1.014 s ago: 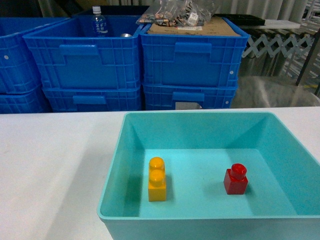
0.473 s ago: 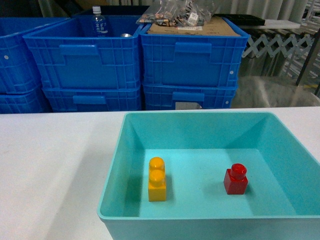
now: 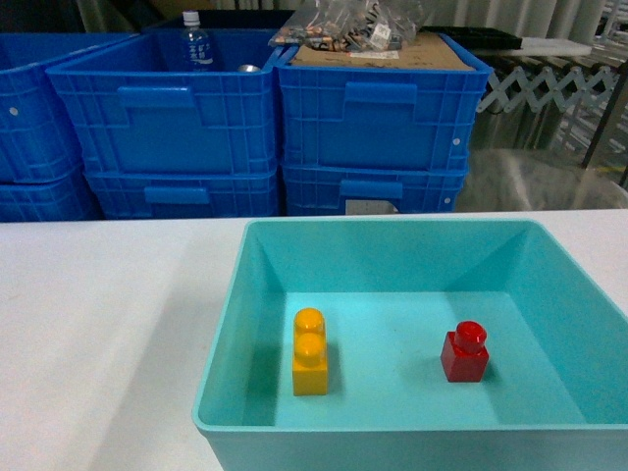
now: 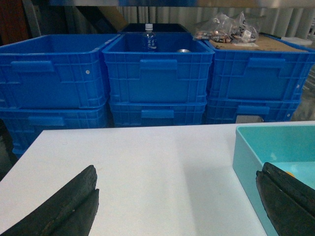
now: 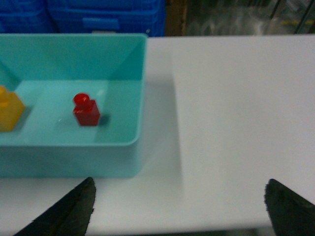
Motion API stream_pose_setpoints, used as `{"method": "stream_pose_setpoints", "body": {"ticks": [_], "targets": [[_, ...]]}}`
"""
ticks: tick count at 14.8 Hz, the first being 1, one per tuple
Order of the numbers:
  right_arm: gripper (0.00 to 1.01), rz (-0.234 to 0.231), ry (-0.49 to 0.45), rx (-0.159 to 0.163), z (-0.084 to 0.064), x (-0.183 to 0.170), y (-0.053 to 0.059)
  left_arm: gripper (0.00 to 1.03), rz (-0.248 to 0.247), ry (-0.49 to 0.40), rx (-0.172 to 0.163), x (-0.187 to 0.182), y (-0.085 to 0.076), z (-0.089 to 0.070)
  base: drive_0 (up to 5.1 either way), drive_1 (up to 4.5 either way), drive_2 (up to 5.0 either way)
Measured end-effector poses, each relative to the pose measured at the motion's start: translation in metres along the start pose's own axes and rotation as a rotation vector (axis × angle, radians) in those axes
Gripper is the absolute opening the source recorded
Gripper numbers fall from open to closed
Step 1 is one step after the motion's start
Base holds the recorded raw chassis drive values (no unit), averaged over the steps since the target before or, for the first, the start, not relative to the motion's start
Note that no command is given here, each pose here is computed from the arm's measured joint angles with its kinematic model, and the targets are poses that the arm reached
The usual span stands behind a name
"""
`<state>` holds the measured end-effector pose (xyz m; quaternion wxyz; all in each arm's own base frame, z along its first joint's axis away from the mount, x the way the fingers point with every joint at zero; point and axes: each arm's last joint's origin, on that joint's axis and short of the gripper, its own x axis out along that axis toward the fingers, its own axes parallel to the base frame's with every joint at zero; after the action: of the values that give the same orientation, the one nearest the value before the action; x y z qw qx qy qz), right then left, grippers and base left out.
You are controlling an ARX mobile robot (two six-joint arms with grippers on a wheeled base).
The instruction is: Pick red block from blue box to shelf
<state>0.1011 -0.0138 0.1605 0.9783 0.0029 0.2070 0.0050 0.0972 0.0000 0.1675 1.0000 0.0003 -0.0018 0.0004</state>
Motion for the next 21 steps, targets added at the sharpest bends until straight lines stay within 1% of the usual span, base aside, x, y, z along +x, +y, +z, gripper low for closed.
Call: {"method": "stream_pose_setpoints", "body": {"ticks": [1,2,3,4,5,6,7,8,9,10,11,12,13,14,15,17,19,20,21], "targets": [[0.98,-0.011,-0.002,0.012,0.005,0.0,-0.003,0.98,0.0,-0.002,0.0,0.0,0.0,0.0,0.0,0.0,0.0],[0.98,-0.001,0.009,0.02,0.011,0.004,-0.003,0.98,0.0,-0.002,0.0,0.0,0.0,0.0,0.0,0.0,0.0],[0.98,0.017,0.022,0.028,0.017,0.009,0.0,0.98,0.0,-0.001,0.0,0.0,0.0,0.0,0.0,0.0,0.0],[0.98,0.04,0.03,0.037,0.028,0.016,0.006,0.98,0.0,-0.001,0.0,0.0,0.0,0.0,0.0,0.0,0.0],[0.98,0.069,0.019,0.049,0.049,0.023,0.014,0.98,0.0,-0.002,0.0,0.0,0.0,0.0,0.0,0.0,0.0],[0.98,0.114,0.017,0.064,0.074,0.03,0.026,0.98,0.0,-0.002,0.0,0.0,0.0,0.0,0.0,0.0,0.0],[0.98,0.15,0.043,0.082,0.09,0.04,0.036,0.98,0.0,-0.002,0.0,0.0,0.0,0.0,0.0,0.0,0.0],[0.98,0.186,0.069,0.089,0.103,0.053,0.048,0.98,0.0,-0.002,0.0,0.0,0.0,0.0,0.0,0.0,0.0],[0.98,0.204,0.113,0.096,0.106,0.069,0.06,0.98,0.0,-0.002,0.0,0.0,0.0,0.0,0.0,0.0,0.0],[0.98,0.213,0.157,0.096,0.104,0.084,0.069,0.98,0.0,-0.002,0.0,0.0,0.0,0.0,0.0,0.0,0.0],[0.98,0.212,0.2,0.085,0.097,0.099,0.078,0.98,0.0,-0.002,0.0,0.0,0.0,0.0,0.0,0.0,0.0],[0.98,0.198,0.223,0.069,0.092,0.111,0.084,0.98,0.0,-0.002,0.0,0.0,0.0,0.0,0.0,0.0,0.0],[0.98,0.199,0.254,0.066,0.09,0.12,0.089,0.98,0.0,-0.001,0.0,0.0,0.0,0.0,0.0,0.0,0.0],[0.98,0.222,0.282,0.079,0.09,0.13,0.095,0.98,0.0,-0.002,0.0,0.0,0.0,0.0,0.0,0.0,0.0],[0.98,0.231,0.297,0.09,0.089,0.139,0.101,0.98,0.0,-0.001,0.0,0.0,0.0,0.0,0.0,0.0,0.0],[0.98,0.226,0.296,0.081,0.085,0.153,0.112,0.98,0.0,-0.002,0.0,0.0,0.0,0.0,0.0,0.0,0.0],[0.98,0.207,0.274,0.052,0.079,0.166,0.123,0.98,0.0,-0.002,0.0,0.0,0.0,0.0,0.0,0.0,0.0],[0.98,0.201,0.277,0.041,0.072,0.173,0.127,0.98,0.0,-0.002,0.0,0.0,0.0,0.0,0.0,0.0,0.0],[0.98,0.19,0.272,0.024,0.066,0.178,0.13,0.98,0.0,-0.001,0.0,0.0,0.0,0.0,0.0,0.0,0.0]]}}
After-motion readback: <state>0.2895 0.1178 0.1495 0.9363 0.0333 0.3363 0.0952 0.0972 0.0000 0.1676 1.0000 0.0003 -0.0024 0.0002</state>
